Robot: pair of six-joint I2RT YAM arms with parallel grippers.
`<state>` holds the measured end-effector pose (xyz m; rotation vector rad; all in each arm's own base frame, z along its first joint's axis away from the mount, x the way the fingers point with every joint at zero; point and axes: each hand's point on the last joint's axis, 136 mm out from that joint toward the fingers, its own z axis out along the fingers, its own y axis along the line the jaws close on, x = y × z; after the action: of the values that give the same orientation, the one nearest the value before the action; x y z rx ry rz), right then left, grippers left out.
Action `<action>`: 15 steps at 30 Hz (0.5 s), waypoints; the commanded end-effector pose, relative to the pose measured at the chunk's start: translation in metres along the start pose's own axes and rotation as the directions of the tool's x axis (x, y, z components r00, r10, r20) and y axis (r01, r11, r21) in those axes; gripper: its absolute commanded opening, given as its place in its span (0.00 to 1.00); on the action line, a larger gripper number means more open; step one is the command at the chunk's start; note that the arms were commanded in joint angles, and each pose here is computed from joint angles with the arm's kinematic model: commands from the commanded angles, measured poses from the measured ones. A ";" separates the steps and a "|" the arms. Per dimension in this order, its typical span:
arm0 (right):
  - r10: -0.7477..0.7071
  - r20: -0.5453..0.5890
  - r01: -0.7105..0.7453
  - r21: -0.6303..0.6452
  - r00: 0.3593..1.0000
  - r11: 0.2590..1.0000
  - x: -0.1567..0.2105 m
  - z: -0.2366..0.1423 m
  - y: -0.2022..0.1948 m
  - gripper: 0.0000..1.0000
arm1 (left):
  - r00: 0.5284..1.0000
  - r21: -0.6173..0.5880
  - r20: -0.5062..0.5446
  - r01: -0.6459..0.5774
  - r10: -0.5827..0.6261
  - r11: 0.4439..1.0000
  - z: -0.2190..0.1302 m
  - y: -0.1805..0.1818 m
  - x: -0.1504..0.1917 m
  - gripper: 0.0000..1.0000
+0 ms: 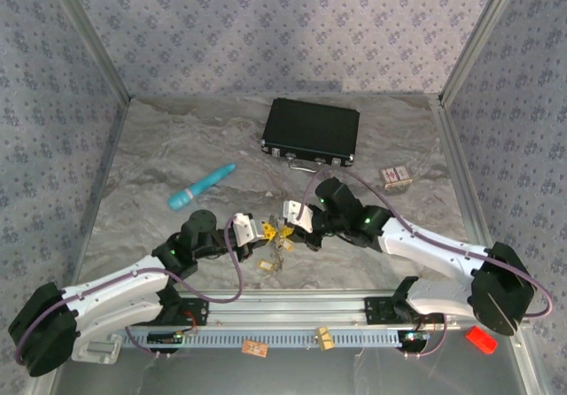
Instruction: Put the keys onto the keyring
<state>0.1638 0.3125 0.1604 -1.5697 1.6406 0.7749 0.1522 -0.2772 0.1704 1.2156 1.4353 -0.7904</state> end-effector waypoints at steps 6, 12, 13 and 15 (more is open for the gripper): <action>0.007 -0.020 -0.008 -0.049 1.000 0.999 -0.008 0.012 0.003 0.01 | 0.989 -0.010 0.143 -0.041 0.042 0.999 -0.004 0.003 -0.039 0.00; -0.011 0.028 0.011 0.006 1.000 1.000 -0.015 -0.001 -0.002 0.25 | 0.991 -0.016 0.126 -0.038 0.040 0.999 -0.002 0.004 -0.034 0.00; -0.015 0.037 0.014 0.023 0.999 1.000 -0.015 -0.005 -0.004 0.28 | 0.992 -0.016 0.123 -0.035 0.037 0.999 -0.002 0.004 -0.032 0.00; -0.028 0.050 0.025 0.045 0.998 0.999 -0.014 -0.011 -0.005 0.30 | 0.992 -0.016 0.124 -0.025 0.027 1.000 -0.001 0.004 -0.030 0.00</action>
<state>0.1663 0.3163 0.1665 -1.5626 1.6258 0.7714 0.1533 -0.2784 0.1756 1.1992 1.4142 -0.7960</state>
